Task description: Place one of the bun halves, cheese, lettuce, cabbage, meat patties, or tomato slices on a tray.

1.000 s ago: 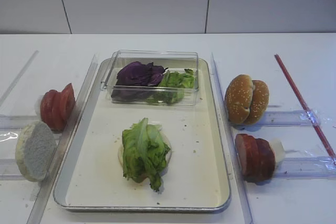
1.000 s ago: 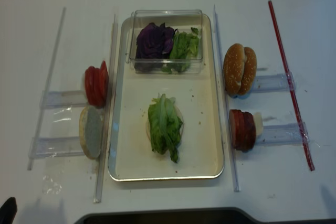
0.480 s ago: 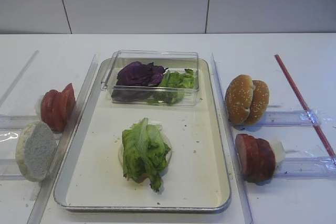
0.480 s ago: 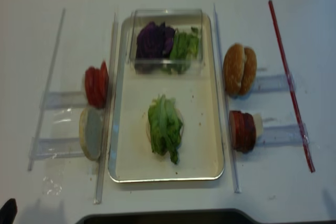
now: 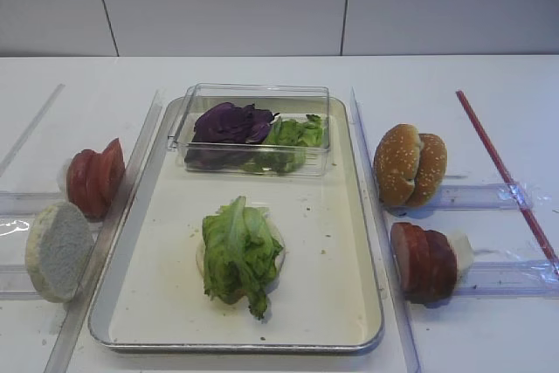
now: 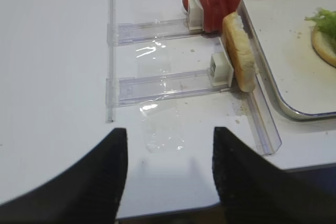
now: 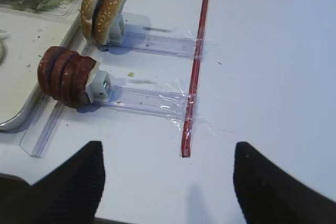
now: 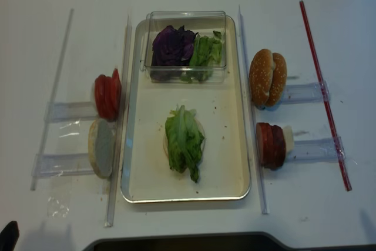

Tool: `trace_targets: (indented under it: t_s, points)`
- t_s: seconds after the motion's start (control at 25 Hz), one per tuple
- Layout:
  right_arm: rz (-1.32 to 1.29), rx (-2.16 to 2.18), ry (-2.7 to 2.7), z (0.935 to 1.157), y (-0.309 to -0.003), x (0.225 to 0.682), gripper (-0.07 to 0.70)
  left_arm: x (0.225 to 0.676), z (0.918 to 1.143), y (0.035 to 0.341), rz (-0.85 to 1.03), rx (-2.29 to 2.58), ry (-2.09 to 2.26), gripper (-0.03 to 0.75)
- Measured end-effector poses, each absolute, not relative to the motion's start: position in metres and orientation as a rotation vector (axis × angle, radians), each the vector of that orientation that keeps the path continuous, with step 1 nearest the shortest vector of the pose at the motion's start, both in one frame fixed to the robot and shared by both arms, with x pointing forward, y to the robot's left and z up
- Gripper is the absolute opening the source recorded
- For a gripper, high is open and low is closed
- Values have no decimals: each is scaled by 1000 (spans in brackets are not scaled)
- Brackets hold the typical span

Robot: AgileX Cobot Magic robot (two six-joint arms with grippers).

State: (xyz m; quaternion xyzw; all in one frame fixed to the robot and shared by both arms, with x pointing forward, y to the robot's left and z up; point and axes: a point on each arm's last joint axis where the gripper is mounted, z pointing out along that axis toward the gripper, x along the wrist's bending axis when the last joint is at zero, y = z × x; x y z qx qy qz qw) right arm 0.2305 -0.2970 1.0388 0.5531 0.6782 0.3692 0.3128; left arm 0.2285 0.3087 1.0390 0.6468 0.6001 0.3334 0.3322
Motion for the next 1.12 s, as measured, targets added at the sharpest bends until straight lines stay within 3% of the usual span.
trace_targets:
  t_s: [1.12]
  points:
    - [910,1554,1672,1039,-296,231,524,229,1039,309,871,1690,1568,352]
